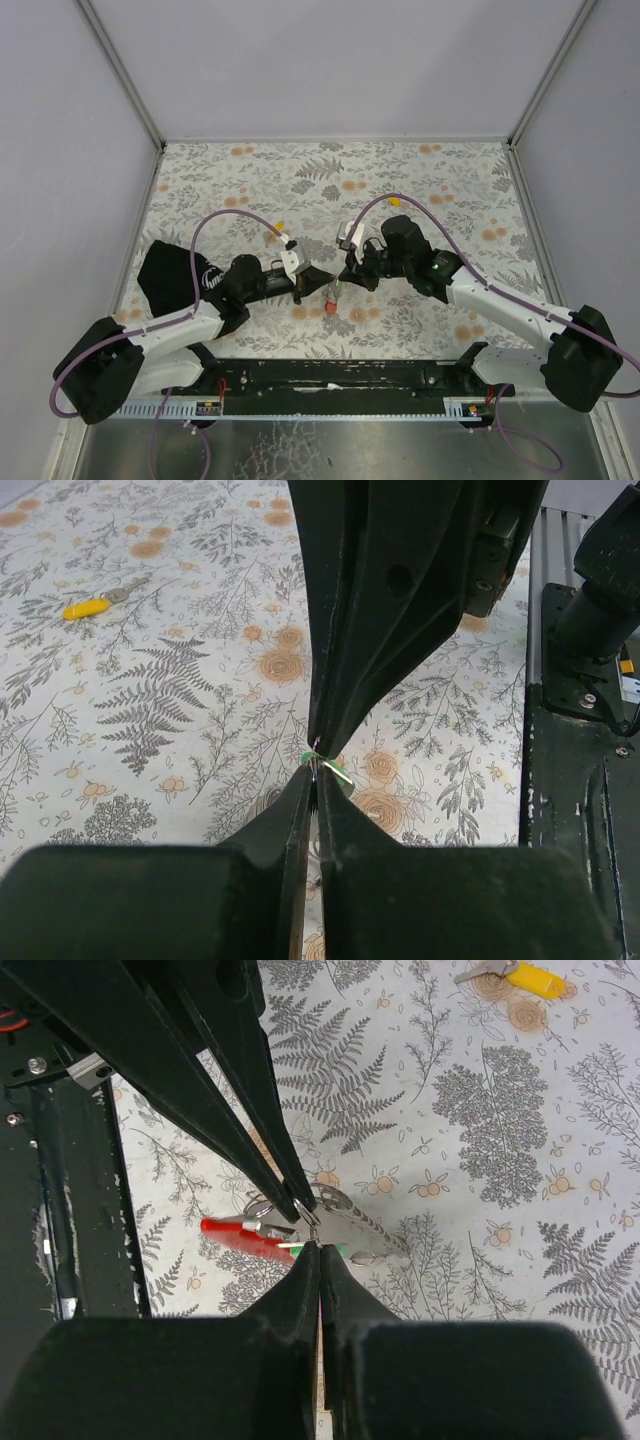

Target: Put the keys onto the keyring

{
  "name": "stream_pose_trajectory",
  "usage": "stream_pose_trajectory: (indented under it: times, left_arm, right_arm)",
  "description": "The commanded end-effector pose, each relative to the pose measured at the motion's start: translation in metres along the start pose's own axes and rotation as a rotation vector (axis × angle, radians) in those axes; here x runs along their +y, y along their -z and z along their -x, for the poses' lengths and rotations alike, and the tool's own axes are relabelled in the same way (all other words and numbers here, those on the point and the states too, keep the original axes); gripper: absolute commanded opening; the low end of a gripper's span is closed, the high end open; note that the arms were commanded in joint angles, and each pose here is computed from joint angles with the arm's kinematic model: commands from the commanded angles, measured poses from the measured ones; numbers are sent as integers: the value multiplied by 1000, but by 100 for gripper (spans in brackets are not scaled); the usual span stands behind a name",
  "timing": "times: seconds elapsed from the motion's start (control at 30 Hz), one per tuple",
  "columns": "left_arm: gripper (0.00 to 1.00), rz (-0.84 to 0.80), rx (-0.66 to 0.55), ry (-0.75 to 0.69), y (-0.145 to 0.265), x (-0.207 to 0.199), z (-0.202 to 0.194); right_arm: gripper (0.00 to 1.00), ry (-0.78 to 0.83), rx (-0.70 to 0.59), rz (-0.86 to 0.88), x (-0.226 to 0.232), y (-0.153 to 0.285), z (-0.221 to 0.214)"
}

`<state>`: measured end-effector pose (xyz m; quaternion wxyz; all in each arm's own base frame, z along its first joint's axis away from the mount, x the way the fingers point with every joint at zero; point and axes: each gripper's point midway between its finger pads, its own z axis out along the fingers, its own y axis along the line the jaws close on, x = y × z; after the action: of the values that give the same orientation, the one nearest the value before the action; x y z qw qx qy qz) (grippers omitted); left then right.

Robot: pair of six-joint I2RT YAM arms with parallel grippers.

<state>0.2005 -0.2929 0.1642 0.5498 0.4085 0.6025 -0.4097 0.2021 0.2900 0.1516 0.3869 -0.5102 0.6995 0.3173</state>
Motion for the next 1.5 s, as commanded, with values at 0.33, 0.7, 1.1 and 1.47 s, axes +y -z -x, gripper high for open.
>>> stream_pose_trajectory:
  times: [0.33,0.7,1.1,1.47]
  left_arm:
    - [0,-13,-244,-45,3,-9,52]
    - [0,5,-287,-50,8,-9,59]
    - [25,53,-113,-85,7,2,30]
    - [37,-11,-71,-70,-6,-2,30]
  right_arm:
    - [0,-92,13,147,15,-8,-9]
    - [0,-93,41,133,11,-9,-9]
    - [0,66,53,53,-7,17,33]
    - [0,81,64,61,-5,20,36]
